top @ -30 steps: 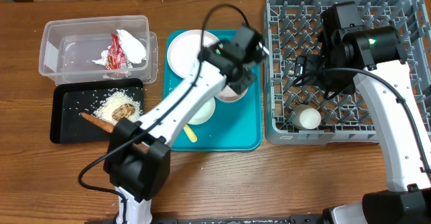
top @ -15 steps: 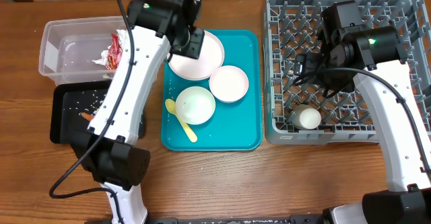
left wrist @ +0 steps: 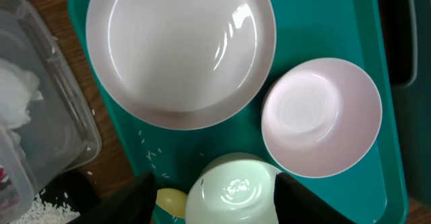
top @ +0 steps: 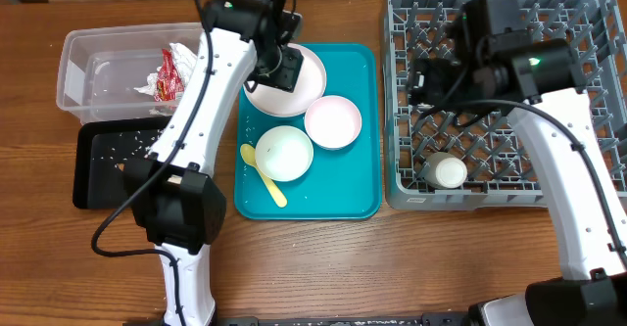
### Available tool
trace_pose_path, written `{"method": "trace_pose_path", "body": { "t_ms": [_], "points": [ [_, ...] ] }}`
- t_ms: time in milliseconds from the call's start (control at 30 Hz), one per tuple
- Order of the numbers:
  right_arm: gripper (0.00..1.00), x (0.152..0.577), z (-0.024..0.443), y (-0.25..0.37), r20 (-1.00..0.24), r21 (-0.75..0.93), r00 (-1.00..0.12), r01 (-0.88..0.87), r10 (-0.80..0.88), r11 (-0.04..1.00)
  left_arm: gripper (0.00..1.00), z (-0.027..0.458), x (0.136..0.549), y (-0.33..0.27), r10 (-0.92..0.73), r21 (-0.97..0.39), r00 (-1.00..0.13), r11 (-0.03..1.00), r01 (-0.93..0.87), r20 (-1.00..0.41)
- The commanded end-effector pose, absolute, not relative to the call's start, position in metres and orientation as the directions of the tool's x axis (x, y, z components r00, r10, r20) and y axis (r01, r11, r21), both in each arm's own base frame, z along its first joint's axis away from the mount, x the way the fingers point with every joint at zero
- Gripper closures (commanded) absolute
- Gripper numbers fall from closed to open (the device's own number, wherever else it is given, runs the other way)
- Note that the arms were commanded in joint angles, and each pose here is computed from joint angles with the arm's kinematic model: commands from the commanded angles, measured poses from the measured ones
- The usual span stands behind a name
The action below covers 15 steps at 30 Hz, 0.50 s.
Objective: Sort waste into correct bins and load items into the dishwasher
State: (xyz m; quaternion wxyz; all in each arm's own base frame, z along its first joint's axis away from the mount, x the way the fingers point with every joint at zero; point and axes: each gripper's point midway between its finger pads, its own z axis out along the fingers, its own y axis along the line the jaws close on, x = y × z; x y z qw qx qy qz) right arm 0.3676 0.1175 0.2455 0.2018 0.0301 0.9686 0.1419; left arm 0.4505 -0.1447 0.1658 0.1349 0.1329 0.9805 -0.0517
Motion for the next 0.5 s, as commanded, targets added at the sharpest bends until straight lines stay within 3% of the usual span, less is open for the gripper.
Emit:
{"method": "trace_pose_path", "body": {
  "t_ms": [0,67,167,200,233,467],
  "points": [
    [0.15,0.37,0.243,0.172,-0.374,0.369,-0.924,-0.073,0.076,0.927,0.39,0.2,0.467,-0.112,0.08,-0.114,-0.93,0.985,0.128,-0.358],
    [0.16,0.37,0.226,0.203,-0.339,0.383,-0.939,-0.081,0.059,0.92,0.36,0.21,0.475,-0.089,0.006,-0.127,-0.925,0.99,0.059,-0.38],
    [0.2,0.37,0.199,0.222,-0.27,0.368,-0.959,-0.017,0.09,0.93,0.22,0.214,0.484,-0.054,-0.098,-0.142,-0.914,0.989,-0.045,-0.393],
    [0.21,0.37,0.188,0.223,-0.244,0.349,-0.963,0.028,0.119,0.937,0.16,0.214,0.484,-0.044,-0.128,-0.147,-0.912,0.986,-0.075,-0.391],
    [0.22,0.37,0.178,0.224,-0.22,0.33,-0.964,0.069,0.147,0.942,0.02,0.214,0.485,-0.029,-0.16,-0.148,-0.907,0.983,-0.11,-0.388],
    [0.35,0.378,0.126,0.204,-0.173,0.178,-0.933,0.285,0.315,0.942,0.0,0.213,0.485,0.018,-0.249,-0.147,-0.89,0.967,-0.207,-0.382]
  ]
}}
